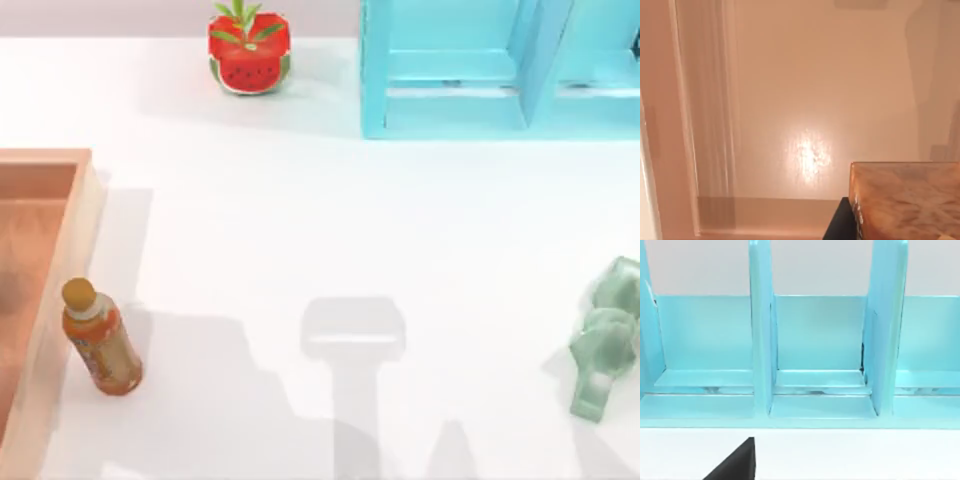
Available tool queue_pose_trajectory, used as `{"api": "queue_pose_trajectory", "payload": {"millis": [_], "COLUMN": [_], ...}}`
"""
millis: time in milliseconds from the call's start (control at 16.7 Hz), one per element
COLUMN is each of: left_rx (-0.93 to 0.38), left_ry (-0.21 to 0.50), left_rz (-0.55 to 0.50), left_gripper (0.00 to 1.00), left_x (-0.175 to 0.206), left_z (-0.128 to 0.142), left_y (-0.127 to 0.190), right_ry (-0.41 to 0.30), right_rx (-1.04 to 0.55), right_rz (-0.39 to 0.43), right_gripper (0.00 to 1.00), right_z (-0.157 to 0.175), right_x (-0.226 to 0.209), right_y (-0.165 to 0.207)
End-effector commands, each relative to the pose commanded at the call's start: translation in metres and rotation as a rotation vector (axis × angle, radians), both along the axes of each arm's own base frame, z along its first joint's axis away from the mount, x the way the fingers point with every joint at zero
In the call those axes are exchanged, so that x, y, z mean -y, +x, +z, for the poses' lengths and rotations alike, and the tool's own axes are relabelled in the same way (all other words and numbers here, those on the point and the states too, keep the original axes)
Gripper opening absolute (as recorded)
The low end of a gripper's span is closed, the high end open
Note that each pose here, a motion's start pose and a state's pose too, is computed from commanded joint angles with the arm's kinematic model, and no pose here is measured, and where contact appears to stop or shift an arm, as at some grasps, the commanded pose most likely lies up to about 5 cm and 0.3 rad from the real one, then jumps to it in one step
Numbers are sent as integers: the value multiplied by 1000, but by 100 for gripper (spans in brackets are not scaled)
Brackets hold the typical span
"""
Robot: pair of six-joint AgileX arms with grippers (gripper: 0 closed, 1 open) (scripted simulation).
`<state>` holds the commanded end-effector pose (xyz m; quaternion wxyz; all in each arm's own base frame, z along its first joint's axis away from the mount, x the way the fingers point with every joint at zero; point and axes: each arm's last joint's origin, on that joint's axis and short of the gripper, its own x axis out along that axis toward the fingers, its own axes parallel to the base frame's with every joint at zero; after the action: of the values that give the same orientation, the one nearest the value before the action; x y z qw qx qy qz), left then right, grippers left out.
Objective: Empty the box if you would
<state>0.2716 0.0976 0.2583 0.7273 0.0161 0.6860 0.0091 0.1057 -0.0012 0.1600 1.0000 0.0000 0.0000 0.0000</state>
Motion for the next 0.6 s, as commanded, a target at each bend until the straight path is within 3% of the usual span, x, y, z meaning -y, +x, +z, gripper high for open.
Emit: {"api": "queue_pose_trajectory", "payload": {"millis": [180, 600], "left_rx": [-56, -60], "left_ry": [-34, -33], "left_rz": [-11, -14], "left_gripper": [0, 0], "left_x": [4, 6], "left_z": [2, 2], "left_y": [-9, -4], "right_ry": [0, 0], "right_rx": [0, 0], "right_rz": [0, 0], "right_gripper": [100, 100], "right_z": [0, 0], "right_x": [0, 0], "right_y": [0, 0]}}
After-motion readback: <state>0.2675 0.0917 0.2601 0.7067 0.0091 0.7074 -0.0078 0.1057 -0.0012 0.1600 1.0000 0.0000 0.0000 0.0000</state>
